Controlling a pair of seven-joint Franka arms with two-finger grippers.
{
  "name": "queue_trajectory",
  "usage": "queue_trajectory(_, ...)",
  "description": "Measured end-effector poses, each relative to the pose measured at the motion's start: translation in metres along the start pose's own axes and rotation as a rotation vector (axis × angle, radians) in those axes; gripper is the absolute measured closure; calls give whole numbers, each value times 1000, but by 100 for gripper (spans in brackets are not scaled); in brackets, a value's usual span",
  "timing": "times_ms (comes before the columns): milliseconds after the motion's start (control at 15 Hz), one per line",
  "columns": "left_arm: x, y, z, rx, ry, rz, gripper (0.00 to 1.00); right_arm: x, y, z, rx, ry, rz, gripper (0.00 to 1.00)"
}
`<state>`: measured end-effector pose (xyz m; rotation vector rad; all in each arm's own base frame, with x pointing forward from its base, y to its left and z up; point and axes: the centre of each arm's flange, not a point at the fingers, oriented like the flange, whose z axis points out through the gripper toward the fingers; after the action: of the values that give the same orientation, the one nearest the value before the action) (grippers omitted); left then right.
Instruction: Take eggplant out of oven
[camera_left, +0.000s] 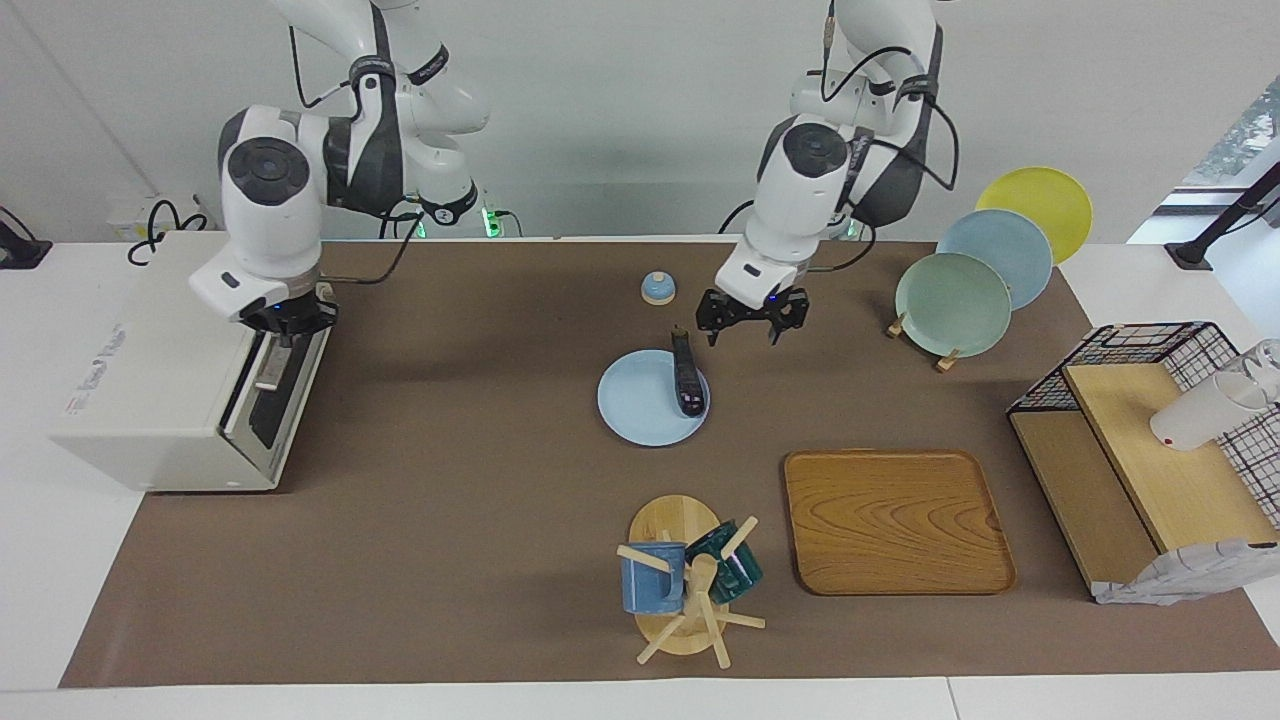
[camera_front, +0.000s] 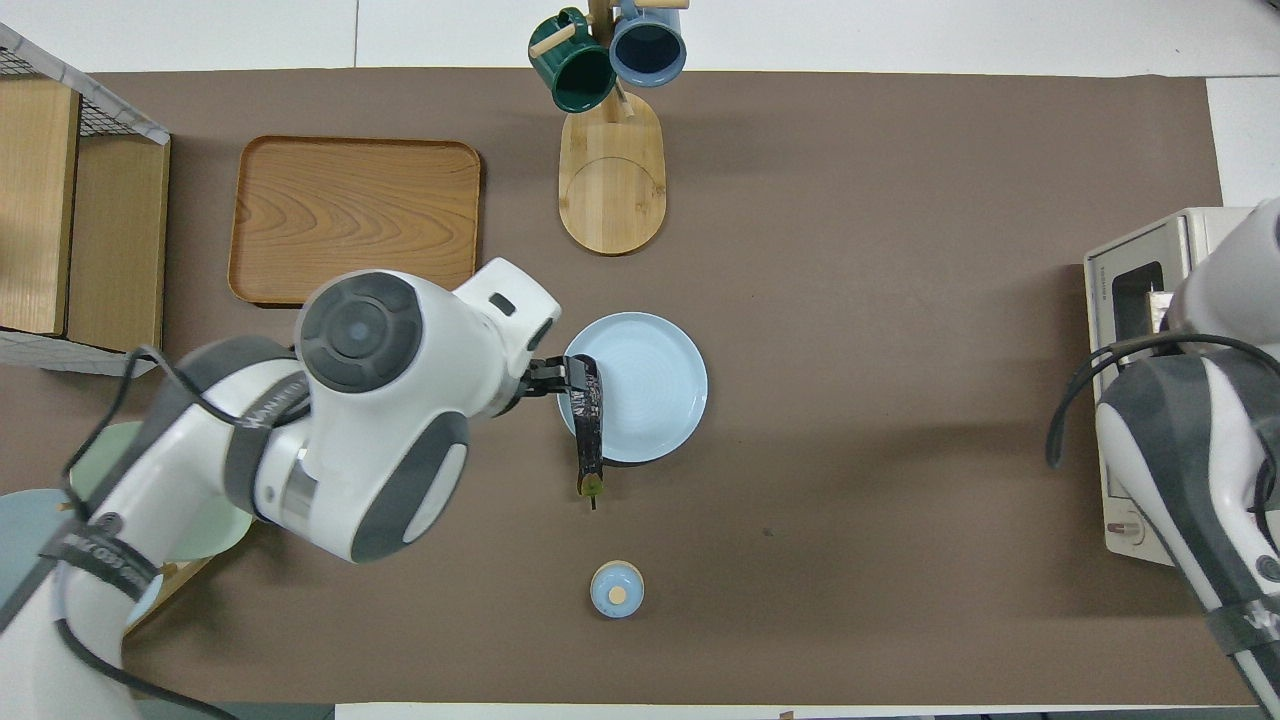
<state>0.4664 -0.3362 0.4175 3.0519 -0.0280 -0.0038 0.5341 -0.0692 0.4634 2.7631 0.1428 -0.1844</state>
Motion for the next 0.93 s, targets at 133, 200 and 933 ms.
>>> queue_trajectory(133,-16,13,23,-1,1,13,0,1,5,-15,101,-11,52,94)
queue_trajectory(200,-20,14,29,-6,8,11,0,1,8,-37,168,-12,79,94)
queue_trajectory(933,-39,45,95,-26,21,-12,3,-15,27,-140,331,-20,112,0)
